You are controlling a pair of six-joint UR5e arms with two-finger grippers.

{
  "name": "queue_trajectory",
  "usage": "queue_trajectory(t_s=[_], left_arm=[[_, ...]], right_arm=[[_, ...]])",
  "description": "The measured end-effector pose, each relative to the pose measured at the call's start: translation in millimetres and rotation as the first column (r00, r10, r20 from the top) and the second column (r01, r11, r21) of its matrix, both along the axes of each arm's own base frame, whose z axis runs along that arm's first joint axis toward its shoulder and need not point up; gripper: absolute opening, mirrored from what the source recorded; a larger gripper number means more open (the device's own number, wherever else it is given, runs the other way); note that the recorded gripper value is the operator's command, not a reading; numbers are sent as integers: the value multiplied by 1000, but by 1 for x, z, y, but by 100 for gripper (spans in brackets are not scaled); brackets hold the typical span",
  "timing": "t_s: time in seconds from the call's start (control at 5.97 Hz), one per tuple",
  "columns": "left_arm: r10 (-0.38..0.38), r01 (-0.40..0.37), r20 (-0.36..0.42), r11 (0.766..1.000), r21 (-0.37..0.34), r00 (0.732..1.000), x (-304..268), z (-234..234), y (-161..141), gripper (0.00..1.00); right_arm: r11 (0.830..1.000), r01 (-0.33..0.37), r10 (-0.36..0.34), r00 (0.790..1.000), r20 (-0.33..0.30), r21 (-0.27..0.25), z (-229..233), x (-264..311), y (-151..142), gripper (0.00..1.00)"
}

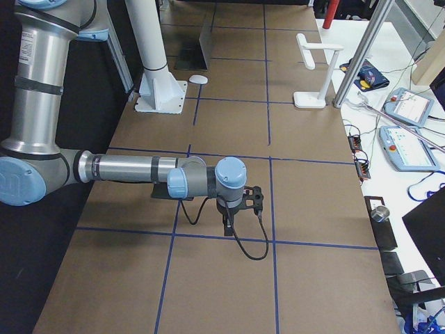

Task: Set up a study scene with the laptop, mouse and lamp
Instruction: 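Move the left gripper down toward the grey laptop near the table edge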

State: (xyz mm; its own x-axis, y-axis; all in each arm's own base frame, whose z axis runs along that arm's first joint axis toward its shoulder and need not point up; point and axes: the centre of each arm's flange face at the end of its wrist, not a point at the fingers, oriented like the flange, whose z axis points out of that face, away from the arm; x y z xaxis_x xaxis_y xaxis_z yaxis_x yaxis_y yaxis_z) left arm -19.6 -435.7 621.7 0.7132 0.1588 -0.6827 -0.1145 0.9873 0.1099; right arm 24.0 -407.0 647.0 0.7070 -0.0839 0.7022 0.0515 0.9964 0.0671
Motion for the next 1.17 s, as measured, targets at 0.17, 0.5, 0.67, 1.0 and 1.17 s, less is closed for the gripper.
queue_trajectory(t_s=[0.17, 0.5, 0.67, 1.0, 1.17], left_arm=[[-8, 8, -29, 1000, 11, 1000, 6, -4, 3, 100], [-76, 74, -57, 997, -35, 995, 28, -35, 25, 100], [-136, 130, -69, 988, -88, 988, 37, -62, 46, 100], [-261, 223, -119, 939, -261, 958, 64, -120, 73, 100], [-314, 253, -122, 898, -359, 942, 86, -153, 84, 100]], right_arm=[[1000, -1, 0, 1000, 3, 24, 1, 0, 4, 100], [999, -1, 1, 1000, 8, 34, 2, 0, 6, 100], [1000, -3, 2, 1000, 14, 31, 2, -1, 7, 100], [1000, -8, 7, 1000, 22, 24, 2, -1, 6, 100], [1000, -8, 7, 1000, 23, 25, 1, -2, 4, 100]])
